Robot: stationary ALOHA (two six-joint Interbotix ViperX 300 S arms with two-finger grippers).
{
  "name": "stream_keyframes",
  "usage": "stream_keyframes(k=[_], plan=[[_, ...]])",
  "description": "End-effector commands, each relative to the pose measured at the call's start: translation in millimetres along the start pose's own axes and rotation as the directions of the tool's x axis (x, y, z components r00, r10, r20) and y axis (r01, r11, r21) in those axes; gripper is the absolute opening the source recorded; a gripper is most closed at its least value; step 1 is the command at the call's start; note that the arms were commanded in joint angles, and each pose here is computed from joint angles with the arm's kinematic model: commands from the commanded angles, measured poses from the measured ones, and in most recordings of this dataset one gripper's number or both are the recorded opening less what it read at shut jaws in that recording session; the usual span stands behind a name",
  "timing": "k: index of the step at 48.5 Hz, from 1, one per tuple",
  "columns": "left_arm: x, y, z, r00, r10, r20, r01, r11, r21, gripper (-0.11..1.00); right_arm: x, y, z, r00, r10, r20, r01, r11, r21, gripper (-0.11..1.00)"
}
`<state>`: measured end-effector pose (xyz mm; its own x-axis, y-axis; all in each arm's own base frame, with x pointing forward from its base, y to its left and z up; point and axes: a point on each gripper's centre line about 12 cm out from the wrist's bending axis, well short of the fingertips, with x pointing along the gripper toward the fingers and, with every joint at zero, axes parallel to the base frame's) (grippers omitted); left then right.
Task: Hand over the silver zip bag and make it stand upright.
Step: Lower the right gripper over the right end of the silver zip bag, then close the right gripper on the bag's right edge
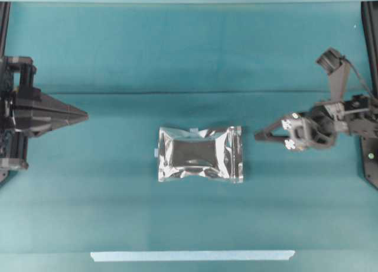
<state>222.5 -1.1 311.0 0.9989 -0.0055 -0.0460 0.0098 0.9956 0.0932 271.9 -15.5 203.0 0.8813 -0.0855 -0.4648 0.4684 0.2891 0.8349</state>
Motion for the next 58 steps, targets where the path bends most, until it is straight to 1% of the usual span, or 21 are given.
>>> stream_keyframes(k=[1, 3, 4, 6, 9, 12, 13, 17, 19, 21, 23, 27, 36, 40, 43, 50, 58], plan=[[1, 2, 14, 0.999, 0.008, 0.038, -0.008, 1.0, 0.001, -0.01, 3, 2, 1, 0.999, 0.031, 0.036, -0.031, 0.999, 0.012, 0.01], [0, 2, 14, 0.999, 0.006, 0.038, -0.006, 1.0, 0.001, -0.01, 4, 0, -3, 1.0, 0.018, 0.019, -0.019, 0.999, 0.028, 0.03], [0, 2, 13, 0.999, 0.008, 0.036, -0.008, 1.0, 0.003, -0.01, 5, -2, -5, 1.0, 0.01, 0.011, -0.011, 0.999, 0.038, 0.07], [0, 2, 13, 0.999, 0.008, 0.036, -0.008, 1.0, 0.001, -0.01, 6, -4, -8, 1.0, -0.005, -0.005, 0.005, 0.997, 0.082, 0.15], [0, 2, 14, 0.999, 0.008, 0.038, -0.008, 1.0, 0.001, -0.01, 7, -11, -12, 0.999, -0.036, -0.025, 0.04, 0.986, 0.162, 0.31], [-1, 3, 14, 0.999, 0.01, 0.041, -0.01, 1.0, 0.003, -0.01, 9, -14, -15, 0.998, -0.054, -0.037, 0.061, 0.977, 0.205, 0.5], [-1, 3, 15, 0.999, 0.01, 0.042, -0.01, 1.0, 0.003, -0.01, 10, -15, -16, 0.998, -0.058, -0.041, 0.065, 0.975, 0.21, 0.55], [-2, 3, 14, 0.999, 0.01, 0.041, -0.01, 1.0, 0.003, -0.01, 14, -18, -21, 0.995, -0.076, -0.057, 0.086, 0.976, 0.2, 0.78], [-2, 3, 14, 0.999, 0.01, 0.041, -0.01, 1.0, 0.001, -0.01, 17, -21, -22, 0.994, -0.092, -0.063, 0.103, 0.974, 0.202, 0.86], [-2, 3, 15, 0.999, 0.01, 0.044, -0.01, 1.0, 0.001, -0.01, 20, -25, -24, 0.992, -0.109, -0.069, 0.121, 0.972, 0.203, 0.91], [-2, 3, 16, 0.999, 0.01, 0.047, -0.01, 1.0, 0.001, -0.01, 24, -30, -27, 0.988, -0.135, -0.078, 0.148, 0.969, 0.2, 0.93], [-2, 3, 15, 0.999, 0.01, 0.045, -0.01, 1.0, 0.0, -0.01, 31, -36, -32, 0.983, -0.163, -0.09, 0.178, 0.965, 0.193, 0.9], [-1, 3, 14, 0.999, 0.009, 0.038, -0.009, 1.0, 0.0, -0.01, 39, -47, -39, 0.973, -0.207, -0.106, 0.223, 0.959, 0.175, 0.91], [-1, 3, 13, 0.999, 0.011, 0.036, -0.011, 1.0, 0.0, -0.01, 43, -52, -38, 0.974, -0.211, -0.082, 0.223, 0.958, 0.179, 0.91], [-1, 3, 13, 0.999, 0.011, 0.036, -0.011, 1.0, 0.0, -0.01, 45, -58, -37, 0.975, -0.214, -0.055, 0.221, 0.956, 0.192, 0.9], [0, 3, 12, 0.999, 0.01, 0.031, -0.01, 1.0, 0.0, -0.01, 54, -63, -36, 0.977, -0.211, -0.014, 0.209, 0.957, 0.202, 0.9], [-1, 3, 11, 1.0, 0.01, 0.03, -0.01, 1.0, -0.002, -0.01, 62, -74, -45, 0.971, -0.24, -0.018, 0.239, 0.951, 0.196, 0.9]])
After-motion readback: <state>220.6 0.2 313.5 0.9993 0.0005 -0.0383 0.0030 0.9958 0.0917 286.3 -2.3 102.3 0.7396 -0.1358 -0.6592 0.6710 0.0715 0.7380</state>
